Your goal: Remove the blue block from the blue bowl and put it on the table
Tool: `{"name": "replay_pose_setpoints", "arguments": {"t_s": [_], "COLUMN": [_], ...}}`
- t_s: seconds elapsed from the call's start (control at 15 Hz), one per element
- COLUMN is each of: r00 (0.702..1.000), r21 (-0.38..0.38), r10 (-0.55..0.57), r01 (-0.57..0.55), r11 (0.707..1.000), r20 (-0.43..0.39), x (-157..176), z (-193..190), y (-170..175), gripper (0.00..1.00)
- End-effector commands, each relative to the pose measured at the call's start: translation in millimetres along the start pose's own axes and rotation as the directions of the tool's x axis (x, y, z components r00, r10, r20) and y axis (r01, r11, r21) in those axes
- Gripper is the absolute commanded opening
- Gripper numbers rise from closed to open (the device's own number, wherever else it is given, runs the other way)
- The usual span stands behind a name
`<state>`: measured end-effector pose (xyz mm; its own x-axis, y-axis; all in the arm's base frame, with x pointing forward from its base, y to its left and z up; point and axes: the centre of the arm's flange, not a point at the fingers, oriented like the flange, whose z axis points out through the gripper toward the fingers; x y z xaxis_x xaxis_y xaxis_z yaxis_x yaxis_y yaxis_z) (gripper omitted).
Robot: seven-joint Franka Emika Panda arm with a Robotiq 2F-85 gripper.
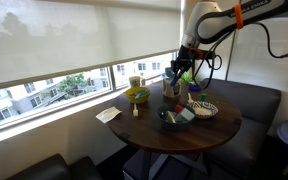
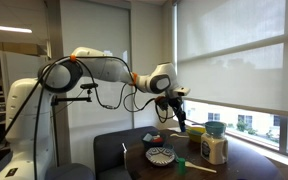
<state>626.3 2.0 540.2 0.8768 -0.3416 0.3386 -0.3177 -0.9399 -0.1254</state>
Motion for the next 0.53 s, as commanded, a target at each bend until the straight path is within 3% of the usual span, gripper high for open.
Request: {"name": "replay_pose_setpoints", "arguments": {"t_s": [0.0, 0.2, 0.4, 0.47], "r00": [0.985, 0.962, 0.965, 0.964], "r21": [0.052, -0.011, -0.010, 0.001], "r10": [-0.069, -0.105, -0.110, -0.101], "r01": [0.062, 0.112, 0.116, 0.104], "r11": [0.997, 0.994, 0.993, 0.995], "r20": [0.156, 0.251, 0.240, 0.246], "x": [50, 58, 53, 33], "z": [17, 34, 35, 41], "y": [-25, -38, -57, -37], "gripper": [0.10, 0.10, 0.10, 0.35]}}
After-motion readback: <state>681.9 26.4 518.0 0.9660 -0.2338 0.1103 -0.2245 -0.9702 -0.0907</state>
